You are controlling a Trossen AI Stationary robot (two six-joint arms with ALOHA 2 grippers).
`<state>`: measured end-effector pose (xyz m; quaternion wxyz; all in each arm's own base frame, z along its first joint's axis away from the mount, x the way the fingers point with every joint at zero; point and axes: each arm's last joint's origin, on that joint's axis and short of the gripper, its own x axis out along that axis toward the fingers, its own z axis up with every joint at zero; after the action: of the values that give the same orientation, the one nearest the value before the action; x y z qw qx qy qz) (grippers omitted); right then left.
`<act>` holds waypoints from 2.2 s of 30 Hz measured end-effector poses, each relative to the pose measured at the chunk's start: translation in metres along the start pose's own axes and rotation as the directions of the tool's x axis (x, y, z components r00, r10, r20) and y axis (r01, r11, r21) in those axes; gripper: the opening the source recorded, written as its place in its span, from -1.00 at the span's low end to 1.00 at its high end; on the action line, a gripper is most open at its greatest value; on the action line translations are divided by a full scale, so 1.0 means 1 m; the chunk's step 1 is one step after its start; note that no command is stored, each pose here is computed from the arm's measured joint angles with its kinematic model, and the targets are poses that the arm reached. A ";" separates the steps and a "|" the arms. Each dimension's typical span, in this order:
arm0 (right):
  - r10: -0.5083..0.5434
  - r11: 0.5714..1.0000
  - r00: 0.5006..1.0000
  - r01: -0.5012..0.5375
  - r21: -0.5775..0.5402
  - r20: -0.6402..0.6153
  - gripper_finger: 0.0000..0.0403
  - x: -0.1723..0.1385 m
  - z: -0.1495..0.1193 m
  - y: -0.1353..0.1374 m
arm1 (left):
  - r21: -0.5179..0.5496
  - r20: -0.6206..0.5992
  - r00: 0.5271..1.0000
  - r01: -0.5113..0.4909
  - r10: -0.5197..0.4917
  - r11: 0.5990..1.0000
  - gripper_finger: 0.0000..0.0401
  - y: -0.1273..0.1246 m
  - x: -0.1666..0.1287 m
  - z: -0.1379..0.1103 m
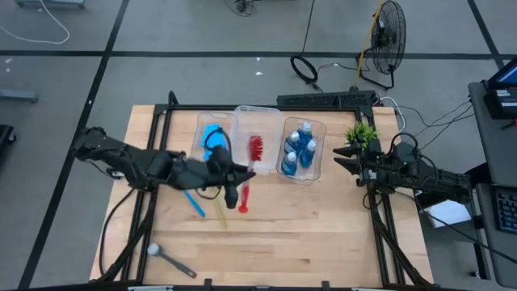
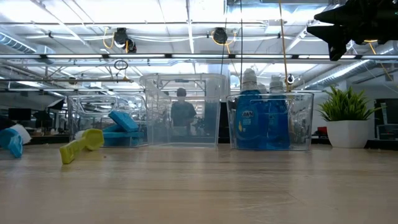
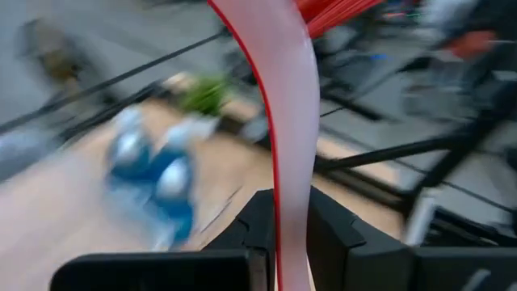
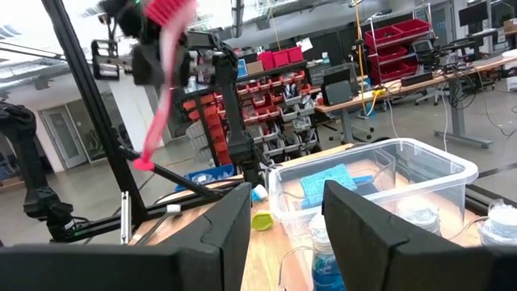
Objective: Pick & Place Kitchen Sink Supplies
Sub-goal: Put the red dish brush into the middle transparent bin
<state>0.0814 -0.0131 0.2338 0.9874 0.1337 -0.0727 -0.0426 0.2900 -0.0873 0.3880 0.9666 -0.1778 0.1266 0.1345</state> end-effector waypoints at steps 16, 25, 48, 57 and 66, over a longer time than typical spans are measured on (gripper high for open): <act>0.000 1.000 1.000 0.000 0.000 0.000 -0.30 0.000 0.000 0.000 | -0.069 -0.106 0.986 -0.133 0.126 0.989 -0.78 0.067 0.028 0.020; 0.000 1.000 1.000 0.000 0.000 0.000 -0.30 0.000 0.000 0.000 | -0.075 -0.035 0.940 -0.341 0.340 0.937 -0.78 0.109 0.036 0.036; -0.003 1.000 1.000 0.003 -0.003 0.000 -0.30 0.000 0.000 0.000 | 0.076 -0.109 0.791 -0.597 0.601 0.799 -0.78 0.187 0.142 -0.005; -0.003 1.000 1.000 0.003 -0.003 0.001 -0.30 0.000 0.000 0.000 | 0.109 -0.166 0.774 -0.602 0.611 0.791 -0.78 0.191 0.169 -0.033; -0.003 1.000 1.000 0.003 -0.003 0.001 -0.30 0.000 0.000 0.000 | 0.077 -0.181 0.759 -0.623 0.625 0.779 -0.78 0.195 0.171 -0.040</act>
<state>0.0814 -0.0131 0.2338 0.9876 0.1323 -0.0727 -0.0442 0.3819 0.1104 0.2411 0.8503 -0.1320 0.2742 0.4294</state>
